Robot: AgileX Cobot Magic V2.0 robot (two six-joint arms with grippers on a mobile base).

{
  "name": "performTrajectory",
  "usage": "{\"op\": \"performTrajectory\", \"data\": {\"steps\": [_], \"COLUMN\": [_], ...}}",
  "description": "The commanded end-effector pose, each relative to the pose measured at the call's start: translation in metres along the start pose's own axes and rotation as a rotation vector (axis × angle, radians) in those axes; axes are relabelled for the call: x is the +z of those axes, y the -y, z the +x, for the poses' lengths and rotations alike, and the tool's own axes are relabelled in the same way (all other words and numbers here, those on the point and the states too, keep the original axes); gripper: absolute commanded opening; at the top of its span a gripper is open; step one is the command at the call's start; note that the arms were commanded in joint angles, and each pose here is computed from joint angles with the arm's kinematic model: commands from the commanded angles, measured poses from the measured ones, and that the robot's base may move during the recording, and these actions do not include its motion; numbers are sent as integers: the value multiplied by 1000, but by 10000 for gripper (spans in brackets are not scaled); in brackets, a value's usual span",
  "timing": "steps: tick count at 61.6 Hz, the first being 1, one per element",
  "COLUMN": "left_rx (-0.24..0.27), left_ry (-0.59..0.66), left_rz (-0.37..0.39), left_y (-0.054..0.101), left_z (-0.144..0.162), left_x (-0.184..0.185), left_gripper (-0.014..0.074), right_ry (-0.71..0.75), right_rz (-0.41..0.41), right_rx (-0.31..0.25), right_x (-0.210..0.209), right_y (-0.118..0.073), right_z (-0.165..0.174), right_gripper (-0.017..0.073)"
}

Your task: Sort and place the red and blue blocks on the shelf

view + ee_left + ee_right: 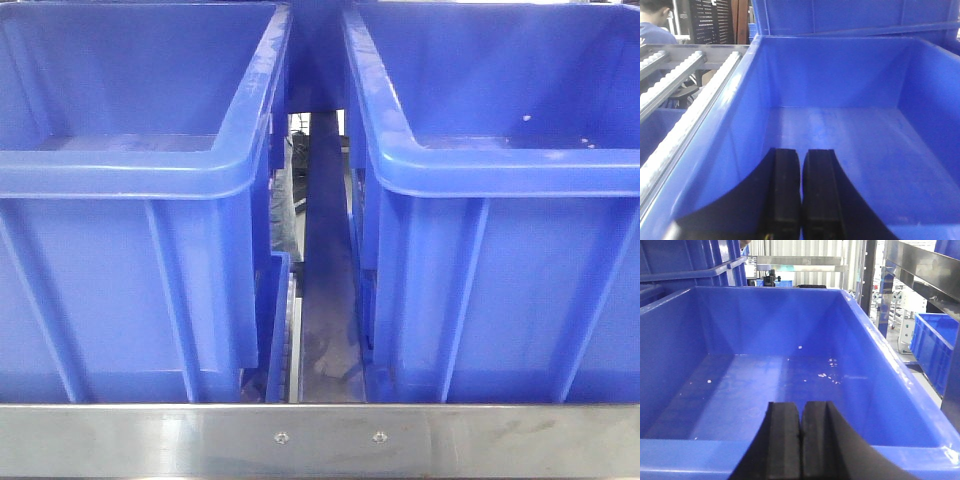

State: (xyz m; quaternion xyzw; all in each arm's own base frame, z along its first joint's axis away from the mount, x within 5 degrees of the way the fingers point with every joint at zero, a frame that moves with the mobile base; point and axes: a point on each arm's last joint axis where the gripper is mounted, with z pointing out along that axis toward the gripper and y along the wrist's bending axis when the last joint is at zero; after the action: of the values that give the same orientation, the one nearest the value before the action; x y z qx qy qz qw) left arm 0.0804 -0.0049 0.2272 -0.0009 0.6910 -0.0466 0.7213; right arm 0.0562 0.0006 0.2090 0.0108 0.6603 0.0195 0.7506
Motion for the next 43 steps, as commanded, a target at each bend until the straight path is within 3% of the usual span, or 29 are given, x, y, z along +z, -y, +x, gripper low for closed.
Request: {"op": "performTrajectory", "data": {"steps": [1,18,43], "left_rx": [-12,-10,-13], "left_ry": [134,225,216], "left_rz": [8,16,19], "left_y": [1,-1,-1], "left_z": [-14,3,6], "left_x": [-4,-22,-28], "left_gripper": [124,124,124], "right_ry": [133,133,133], "right_rz": [-3,-3,-3], "right_rx": [-4,-4,-4], "right_x": [-3,-3,-3], "right_y": [-1,-1,-1], "right_z": [-17,-17,-17], "right_gripper": [50,50,50]}}
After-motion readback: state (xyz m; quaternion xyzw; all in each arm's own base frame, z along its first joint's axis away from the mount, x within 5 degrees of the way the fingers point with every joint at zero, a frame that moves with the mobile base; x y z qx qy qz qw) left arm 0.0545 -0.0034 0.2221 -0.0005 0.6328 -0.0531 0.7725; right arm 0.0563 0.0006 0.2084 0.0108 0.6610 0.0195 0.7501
